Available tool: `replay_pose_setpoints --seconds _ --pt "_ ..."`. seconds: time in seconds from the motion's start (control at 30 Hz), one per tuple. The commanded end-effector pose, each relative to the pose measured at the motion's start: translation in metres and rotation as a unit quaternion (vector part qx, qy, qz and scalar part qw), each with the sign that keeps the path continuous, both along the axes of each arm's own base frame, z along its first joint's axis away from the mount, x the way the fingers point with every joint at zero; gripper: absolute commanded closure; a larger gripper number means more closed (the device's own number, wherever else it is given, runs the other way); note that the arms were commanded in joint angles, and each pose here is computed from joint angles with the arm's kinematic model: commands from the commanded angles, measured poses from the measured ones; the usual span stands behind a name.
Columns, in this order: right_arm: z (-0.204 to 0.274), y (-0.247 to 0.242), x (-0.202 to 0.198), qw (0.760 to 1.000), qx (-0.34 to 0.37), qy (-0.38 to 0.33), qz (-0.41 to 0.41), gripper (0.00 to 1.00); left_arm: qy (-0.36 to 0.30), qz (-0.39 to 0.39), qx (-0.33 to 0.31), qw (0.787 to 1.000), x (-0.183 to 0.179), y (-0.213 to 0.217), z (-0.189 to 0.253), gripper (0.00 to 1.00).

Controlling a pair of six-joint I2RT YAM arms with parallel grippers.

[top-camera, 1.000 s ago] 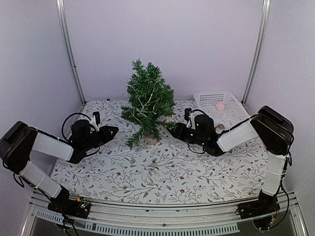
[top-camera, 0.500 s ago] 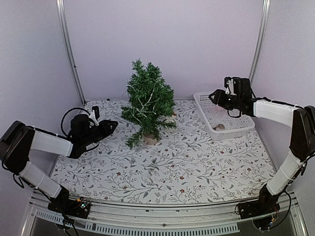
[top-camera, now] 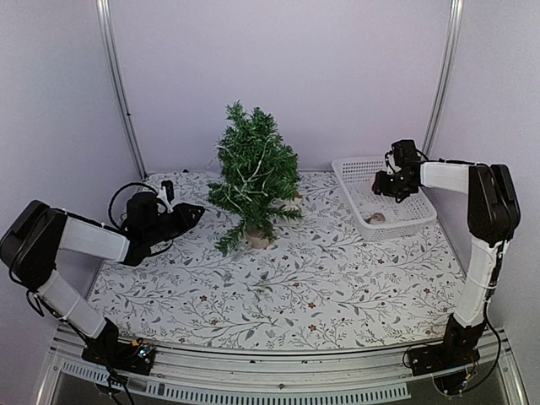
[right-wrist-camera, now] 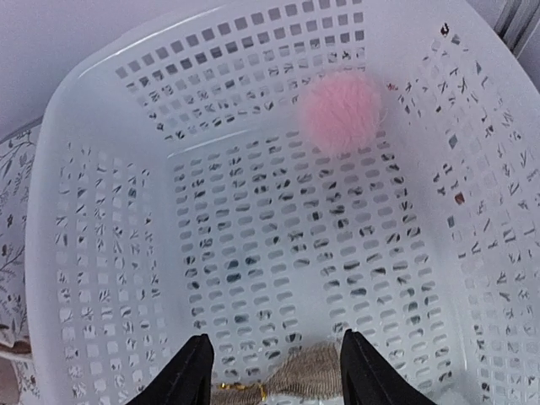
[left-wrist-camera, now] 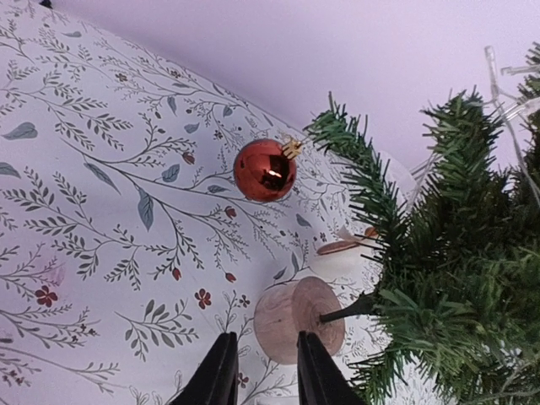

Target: Decorate the small christmas tree

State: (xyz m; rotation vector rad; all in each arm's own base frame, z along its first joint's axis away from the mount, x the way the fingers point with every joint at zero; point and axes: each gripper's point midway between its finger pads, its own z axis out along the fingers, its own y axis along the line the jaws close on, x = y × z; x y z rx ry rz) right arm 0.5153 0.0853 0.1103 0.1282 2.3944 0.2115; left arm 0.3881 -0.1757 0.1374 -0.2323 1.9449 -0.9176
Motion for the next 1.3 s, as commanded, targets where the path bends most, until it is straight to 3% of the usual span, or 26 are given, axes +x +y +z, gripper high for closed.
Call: replay_pose_setpoints --seconds 0.0,0.27,0.6,1.03,1.13,1.27 --pt "0.0 -0.023 0.051 0.996 -0.057 -0.039 -0.049 0.45 0.001 -0.003 -0.002 1.0 0.012 -0.002 0.001 0.74" --pt "-0.027 -0.042 0.101 0.992 -0.076 -0.045 -0.091 0.32 0.001 0.005 -0.002 1.0 0.018 -0.001 0.002 0.73" --pt "-0.03 -0.06 0.147 0.991 -0.07 -0.05 -0.098 0.33 0.01 0.007 -0.003 1.0 0.025 -0.003 -0.005 0.73" --pt "-0.065 -0.056 0.147 0.998 -0.039 0.006 -0.054 0.35 0.014 0.003 -0.004 1.0 0.034 -0.004 -0.011 0.72" --pt "-0.073 -0.06 0.144 0.998 -0.032 0.022 -0.053 0.4 0.014 0.001 -0.005 1.0 0.036 -0.004 -0.012 0.73" --pt "-0.077 -0.062 0.144 0.998 -0.026 0.028 -0.054 0.55 0.013 0.001 -0.005 1.0 0.038 -0.002 -0.011 0.72"
